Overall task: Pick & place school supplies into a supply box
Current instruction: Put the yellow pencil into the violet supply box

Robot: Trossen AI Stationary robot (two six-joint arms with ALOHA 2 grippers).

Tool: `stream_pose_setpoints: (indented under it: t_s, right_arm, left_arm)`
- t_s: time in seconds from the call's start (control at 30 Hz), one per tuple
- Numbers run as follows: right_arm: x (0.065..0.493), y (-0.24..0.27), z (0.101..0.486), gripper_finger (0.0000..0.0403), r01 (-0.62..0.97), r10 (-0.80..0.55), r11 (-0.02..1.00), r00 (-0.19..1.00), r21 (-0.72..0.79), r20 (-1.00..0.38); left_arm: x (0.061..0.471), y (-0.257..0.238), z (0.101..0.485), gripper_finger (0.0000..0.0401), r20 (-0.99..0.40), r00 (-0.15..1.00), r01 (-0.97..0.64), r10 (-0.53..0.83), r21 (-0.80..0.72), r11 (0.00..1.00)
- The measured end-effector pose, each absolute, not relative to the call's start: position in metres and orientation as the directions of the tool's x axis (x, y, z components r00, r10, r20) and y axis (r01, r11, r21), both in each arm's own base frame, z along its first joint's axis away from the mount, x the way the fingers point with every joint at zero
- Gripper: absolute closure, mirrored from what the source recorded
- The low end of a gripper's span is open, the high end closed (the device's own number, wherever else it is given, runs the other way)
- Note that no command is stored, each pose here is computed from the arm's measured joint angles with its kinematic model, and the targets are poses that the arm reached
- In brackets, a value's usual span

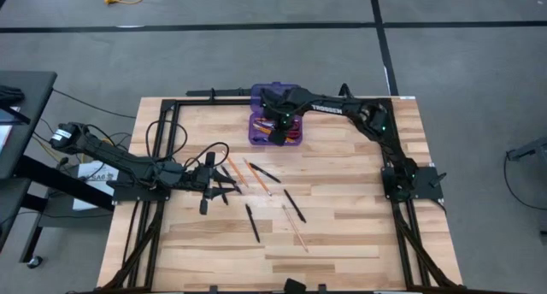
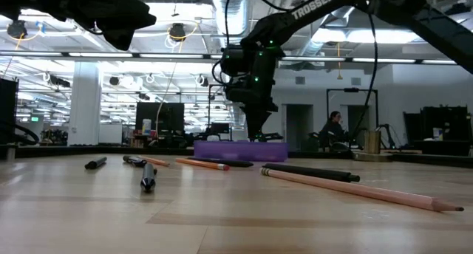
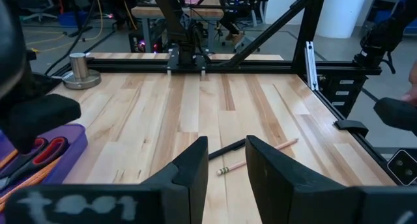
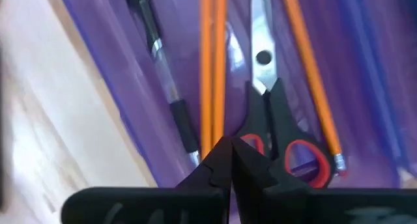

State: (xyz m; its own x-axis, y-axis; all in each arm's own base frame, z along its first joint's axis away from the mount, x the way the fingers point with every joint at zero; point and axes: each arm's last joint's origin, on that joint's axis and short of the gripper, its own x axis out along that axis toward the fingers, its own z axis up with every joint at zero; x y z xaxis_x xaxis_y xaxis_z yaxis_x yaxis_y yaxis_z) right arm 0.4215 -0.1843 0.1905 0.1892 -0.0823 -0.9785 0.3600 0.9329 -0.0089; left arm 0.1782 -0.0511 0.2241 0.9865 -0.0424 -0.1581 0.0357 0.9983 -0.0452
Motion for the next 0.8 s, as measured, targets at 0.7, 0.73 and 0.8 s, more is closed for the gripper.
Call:
stream_pose_setpoints:
  t_s: [0.7, 0.73, 0.8]
  right_arm:
    - [0.351, -0.115, 0.321, 0.0403, 0.375, -0.216, 0.918, 0.209, -0.126, -0.954]
    - [0.345, -0.107, 0.32, 0.0403, 0.372, -0.21, 0.92, 0.202, -0.123, -0.957]
    - [0.332, -0.091, 0.316, 0.0403, 0.373, -0.203, 0.921, 0.208, -0.115, -0.957]
  left_arm:
    - [0.178, -0.051, 0.222, 0.0309, -0.177, 0.983, 0.036, -0.041, -0.031, 0.999]
    - [0.178, -0.051, 0.222, 0.0309, -0.181, 0.983, 0.036, -0.041, -0.03, 0.999]
    - [0.178, -0.051, 0.221, 0.0309, -0.185, 0.982, 0.036, -0.04, -0.028, 0.999]
